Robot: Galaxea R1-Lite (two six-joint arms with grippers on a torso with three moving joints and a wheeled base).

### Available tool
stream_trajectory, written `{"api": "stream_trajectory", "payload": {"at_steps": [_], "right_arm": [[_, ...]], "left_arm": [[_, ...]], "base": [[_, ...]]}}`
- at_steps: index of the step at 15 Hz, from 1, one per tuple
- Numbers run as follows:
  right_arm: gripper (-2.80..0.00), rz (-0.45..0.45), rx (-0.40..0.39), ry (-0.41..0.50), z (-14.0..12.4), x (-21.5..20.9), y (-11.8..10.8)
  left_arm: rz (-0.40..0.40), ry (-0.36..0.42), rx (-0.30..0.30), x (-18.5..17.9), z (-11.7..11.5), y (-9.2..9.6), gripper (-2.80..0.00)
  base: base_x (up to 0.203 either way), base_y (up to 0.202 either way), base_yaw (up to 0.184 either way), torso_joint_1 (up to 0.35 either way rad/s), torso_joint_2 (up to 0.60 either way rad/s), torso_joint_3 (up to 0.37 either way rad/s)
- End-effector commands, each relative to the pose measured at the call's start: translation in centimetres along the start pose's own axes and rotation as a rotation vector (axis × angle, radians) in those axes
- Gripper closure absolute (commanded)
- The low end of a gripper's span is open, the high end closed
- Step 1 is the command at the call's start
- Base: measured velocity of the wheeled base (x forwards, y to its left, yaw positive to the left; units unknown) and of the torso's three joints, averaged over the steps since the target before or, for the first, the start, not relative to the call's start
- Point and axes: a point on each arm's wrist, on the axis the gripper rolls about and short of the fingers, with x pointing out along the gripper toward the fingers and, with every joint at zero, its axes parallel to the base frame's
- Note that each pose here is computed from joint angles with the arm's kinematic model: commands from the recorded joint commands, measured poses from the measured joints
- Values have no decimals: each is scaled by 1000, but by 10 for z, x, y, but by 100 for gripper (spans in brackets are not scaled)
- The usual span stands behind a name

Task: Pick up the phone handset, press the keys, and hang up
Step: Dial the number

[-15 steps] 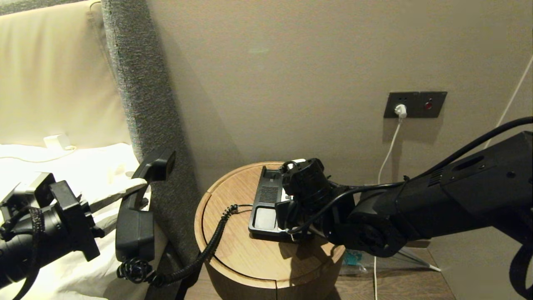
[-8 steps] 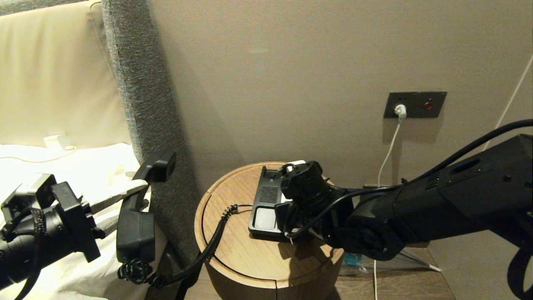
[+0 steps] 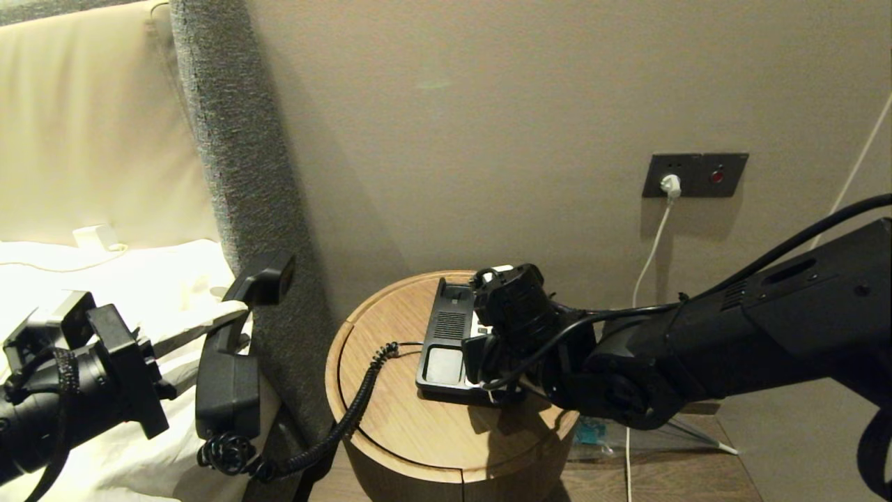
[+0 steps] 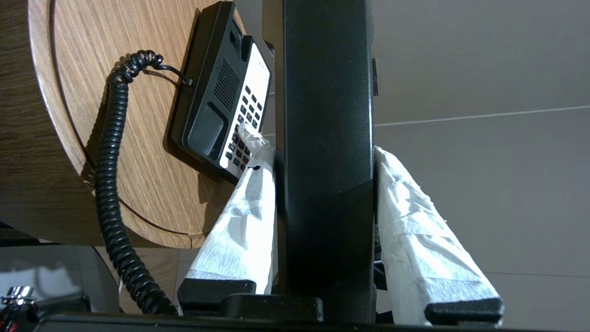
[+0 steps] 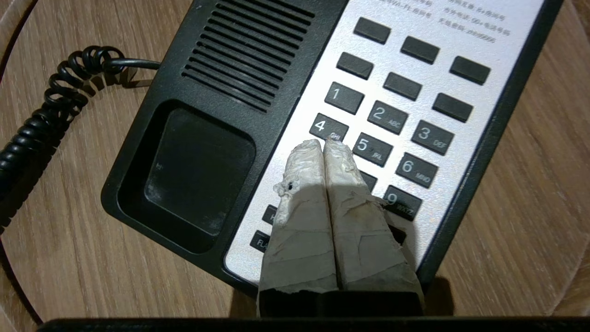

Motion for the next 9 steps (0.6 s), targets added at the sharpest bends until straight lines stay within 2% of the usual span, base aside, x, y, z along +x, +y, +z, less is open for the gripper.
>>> {"api": "stream_trajectory", "payload": {"at_steps": [1,9], "right_arm": [[0,3,9,-17,4,-6,-1],[0,17,-19,8,-7,-16,3]], "left_arm": [[-8,1,-3,-1,-1,-1,0],[-11,-1,0,-5,-3,0,0]], "base": [[0,0,0,0,0,0],[0,0,0,0,0,0]]}}
